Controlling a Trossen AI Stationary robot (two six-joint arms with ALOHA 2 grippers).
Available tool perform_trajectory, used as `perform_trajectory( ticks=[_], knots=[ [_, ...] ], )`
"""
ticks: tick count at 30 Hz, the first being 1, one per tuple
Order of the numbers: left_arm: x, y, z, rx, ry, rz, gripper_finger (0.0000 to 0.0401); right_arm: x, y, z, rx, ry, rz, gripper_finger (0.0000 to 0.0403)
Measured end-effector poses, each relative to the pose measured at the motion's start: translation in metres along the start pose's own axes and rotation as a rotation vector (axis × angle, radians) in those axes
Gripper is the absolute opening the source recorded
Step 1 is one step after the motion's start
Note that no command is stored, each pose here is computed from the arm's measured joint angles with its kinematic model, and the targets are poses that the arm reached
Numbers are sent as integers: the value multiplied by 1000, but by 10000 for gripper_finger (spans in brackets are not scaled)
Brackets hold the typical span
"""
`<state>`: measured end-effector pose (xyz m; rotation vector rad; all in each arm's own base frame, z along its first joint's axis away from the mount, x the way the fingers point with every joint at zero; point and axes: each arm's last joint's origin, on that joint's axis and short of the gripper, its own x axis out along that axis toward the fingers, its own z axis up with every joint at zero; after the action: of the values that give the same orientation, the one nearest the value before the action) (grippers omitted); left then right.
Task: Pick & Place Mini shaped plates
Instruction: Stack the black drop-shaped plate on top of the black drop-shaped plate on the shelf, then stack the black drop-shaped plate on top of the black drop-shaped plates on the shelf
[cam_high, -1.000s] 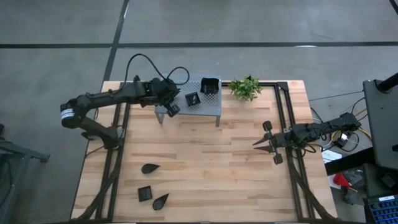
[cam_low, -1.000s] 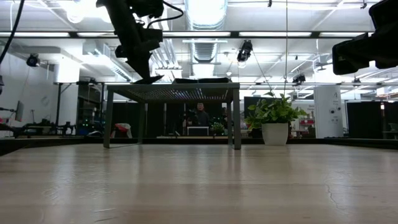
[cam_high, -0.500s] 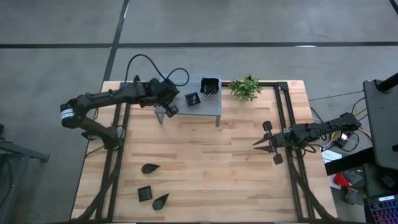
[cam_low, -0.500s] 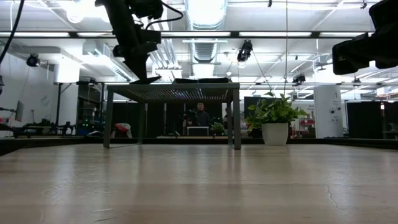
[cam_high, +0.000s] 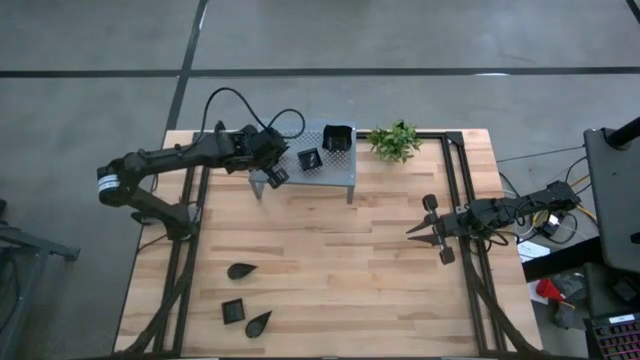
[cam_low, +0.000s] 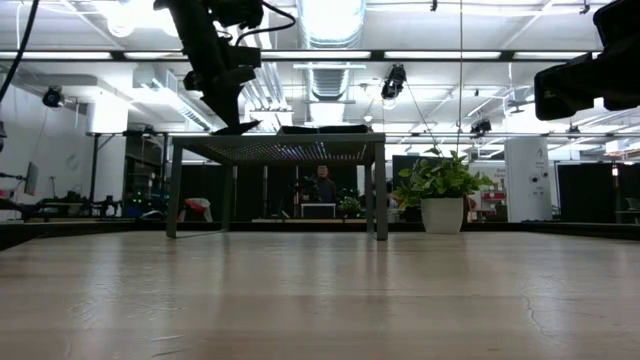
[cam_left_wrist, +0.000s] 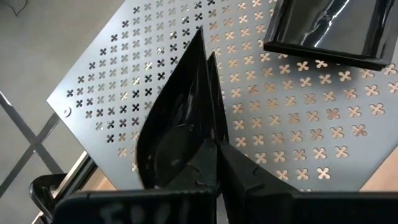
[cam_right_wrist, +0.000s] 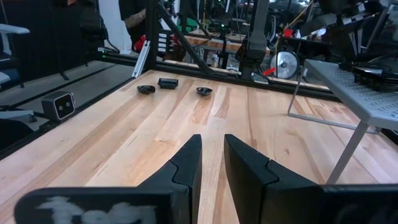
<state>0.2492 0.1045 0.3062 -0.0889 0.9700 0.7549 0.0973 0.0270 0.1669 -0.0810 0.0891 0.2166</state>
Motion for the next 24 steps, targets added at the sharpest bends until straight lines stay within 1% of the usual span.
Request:
perform_trajectory(
  ticks=[7, 11, 16, 20, 24],
  knots=[
    [0, -1, 0, -10, 0, -3, 67, 0, 0, 0, 0, 0, 0, 63],
    [-1, -3, 0, -15, 0, -21, 86, 0, 0, 0, 0, 0, 0, 63],
    [-4, -11, -3, 9, 15, -79, 89, 0, 0, 0, 0, 0, 0, 63],
    [-13, -16, -10, 86, 40, -102, 88, 0, 0, 0, 0, 0, 0, 63],
    [-26, -20, -17, 75, 61, -120, 89, 0, 0, 0, 0, 0, 0, 63]
  ],
)
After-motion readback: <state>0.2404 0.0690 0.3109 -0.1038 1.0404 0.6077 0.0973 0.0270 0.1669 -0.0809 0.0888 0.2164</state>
